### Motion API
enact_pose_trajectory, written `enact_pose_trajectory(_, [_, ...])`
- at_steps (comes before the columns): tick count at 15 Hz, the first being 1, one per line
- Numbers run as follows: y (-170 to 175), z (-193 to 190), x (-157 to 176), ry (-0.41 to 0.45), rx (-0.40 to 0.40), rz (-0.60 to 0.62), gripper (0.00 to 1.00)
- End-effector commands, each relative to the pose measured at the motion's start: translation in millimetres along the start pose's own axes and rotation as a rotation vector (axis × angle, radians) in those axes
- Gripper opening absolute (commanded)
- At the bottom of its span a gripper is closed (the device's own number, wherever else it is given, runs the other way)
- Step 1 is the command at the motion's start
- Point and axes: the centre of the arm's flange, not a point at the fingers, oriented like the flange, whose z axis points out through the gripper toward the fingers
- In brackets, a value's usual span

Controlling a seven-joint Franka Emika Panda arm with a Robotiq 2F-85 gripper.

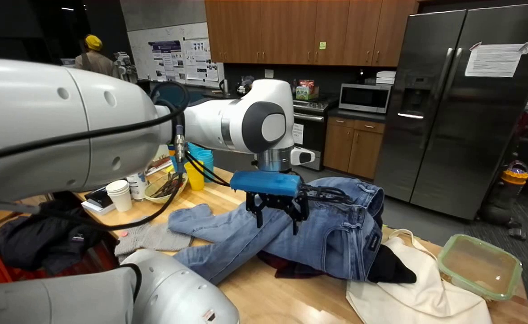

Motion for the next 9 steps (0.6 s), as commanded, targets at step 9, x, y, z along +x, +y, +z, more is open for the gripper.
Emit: enact_pose_trajectory(9, [-126.1,-56.2,40.4,0.172,-0.189,-0.508,1.0])
